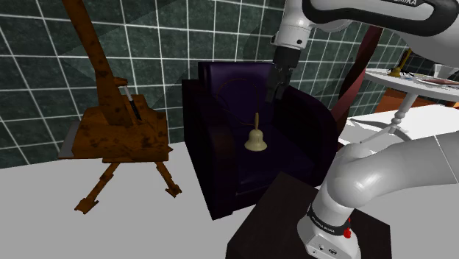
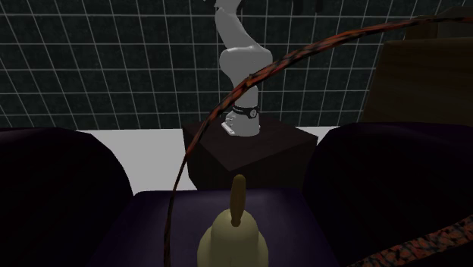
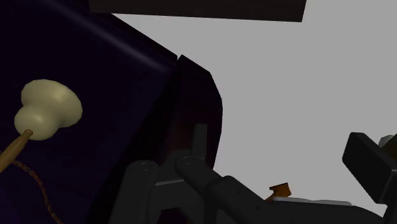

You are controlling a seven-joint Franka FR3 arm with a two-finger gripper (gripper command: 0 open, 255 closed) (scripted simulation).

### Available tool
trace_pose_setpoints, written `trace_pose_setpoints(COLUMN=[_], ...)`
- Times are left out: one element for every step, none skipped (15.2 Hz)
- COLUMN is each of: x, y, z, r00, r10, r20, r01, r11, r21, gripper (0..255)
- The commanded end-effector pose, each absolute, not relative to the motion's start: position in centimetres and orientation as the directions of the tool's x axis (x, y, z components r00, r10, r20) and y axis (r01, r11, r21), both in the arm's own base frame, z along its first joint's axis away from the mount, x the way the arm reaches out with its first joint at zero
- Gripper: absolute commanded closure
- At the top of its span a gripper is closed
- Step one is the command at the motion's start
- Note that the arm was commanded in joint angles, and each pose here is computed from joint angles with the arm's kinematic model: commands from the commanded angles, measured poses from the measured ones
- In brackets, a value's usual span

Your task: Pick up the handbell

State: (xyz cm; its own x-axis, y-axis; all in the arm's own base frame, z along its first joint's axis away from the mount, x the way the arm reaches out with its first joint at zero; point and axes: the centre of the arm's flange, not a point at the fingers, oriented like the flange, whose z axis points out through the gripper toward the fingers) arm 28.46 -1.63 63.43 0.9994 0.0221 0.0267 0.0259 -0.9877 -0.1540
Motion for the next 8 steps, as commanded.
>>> trace_pose_setpoints(x=[28.5,29.1,29.8,30.4,31.1,31.7,32.4,33.0], y=[-1.6,-2.6,-3.5,-4.4,-5.4,-6.3,-7.3,-8.2], z=[63.4,62.8,62.2,61.5,60.9,60.3,59.6,59.0], r00=[0.999,0.999,1.0,1.0,1.0,1.0,1.0,1.0], r10=[0.022,0.022,0.021,0.021,0.02,0.02,0.019,0.019], r20=[0.027,0.025,0.022,0.02,0.018,0.016,0.014,0.012], r01=[0.026,0.025,0.024,0.024,0.023,0.022,0.021,0.02], r11=[-0.988,-0.988,-0.988,-0.989,-0.989,-0.989,-0.99,-0.99], r21=[-0.154,-0.152,-0.15,-0.147,-0.145,-0.143,-0.141,-0.138], gripper=[0,0,0,0,0,0,0,0])
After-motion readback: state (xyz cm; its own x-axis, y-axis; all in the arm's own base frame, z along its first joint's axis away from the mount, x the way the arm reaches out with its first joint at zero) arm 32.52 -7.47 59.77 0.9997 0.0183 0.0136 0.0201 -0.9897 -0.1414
